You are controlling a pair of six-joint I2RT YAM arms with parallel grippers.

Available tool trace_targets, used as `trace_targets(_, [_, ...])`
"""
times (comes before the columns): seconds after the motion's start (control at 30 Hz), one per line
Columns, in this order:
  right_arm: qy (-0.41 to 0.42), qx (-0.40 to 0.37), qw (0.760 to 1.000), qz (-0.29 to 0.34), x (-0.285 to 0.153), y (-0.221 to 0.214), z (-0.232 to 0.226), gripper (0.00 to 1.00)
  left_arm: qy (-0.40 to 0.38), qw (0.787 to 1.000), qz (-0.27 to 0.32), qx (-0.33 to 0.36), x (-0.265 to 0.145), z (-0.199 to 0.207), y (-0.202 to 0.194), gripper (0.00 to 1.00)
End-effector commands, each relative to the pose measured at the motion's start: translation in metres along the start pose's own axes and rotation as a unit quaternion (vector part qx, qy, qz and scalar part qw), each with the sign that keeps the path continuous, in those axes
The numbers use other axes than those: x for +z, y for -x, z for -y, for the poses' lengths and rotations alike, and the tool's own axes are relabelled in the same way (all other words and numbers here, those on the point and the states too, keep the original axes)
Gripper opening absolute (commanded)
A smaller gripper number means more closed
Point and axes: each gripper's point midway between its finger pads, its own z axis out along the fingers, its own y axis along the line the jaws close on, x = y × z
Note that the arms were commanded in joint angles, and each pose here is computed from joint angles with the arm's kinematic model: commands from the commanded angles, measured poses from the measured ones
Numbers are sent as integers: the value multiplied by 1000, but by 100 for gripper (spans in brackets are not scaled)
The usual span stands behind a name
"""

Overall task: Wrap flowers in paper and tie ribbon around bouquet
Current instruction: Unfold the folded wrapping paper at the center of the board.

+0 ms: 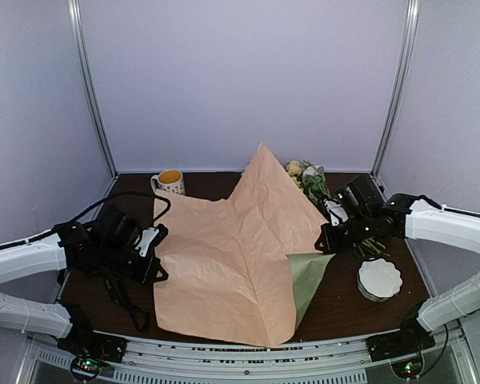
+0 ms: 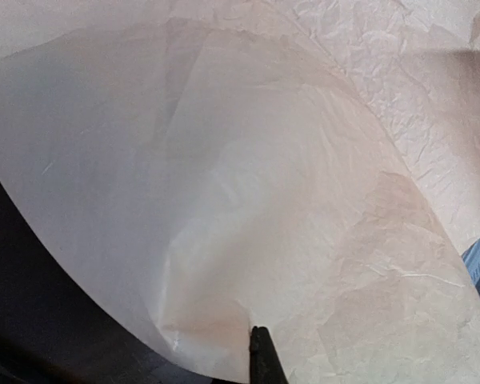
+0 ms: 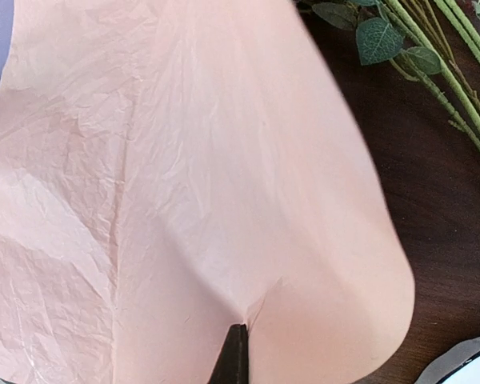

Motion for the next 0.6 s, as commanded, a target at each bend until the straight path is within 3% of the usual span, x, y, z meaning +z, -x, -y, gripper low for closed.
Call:
trace_targets(0.0, [-5, 16, 1000, 15, 8, 8, 10, 0, -39, 998, -12, -40, 1, 8, -14, 0])
trace_targets(0.17, [-29, -2, 999, 17, 13, 18, 20, 0, -80, 995, -26, -54, 2, 16, -36, 0])
trace_targets(0.37, [-27, -32, 999, 2, 31, 41, 10, 0, -47, 998, 24, -23, -20, 12, -12, 45])
trace_targets(0.57, [-51, -46, 998, -9, 44, 54, 16, 0, -3, 1000, 30, -8, -32, 7, 11, 63])
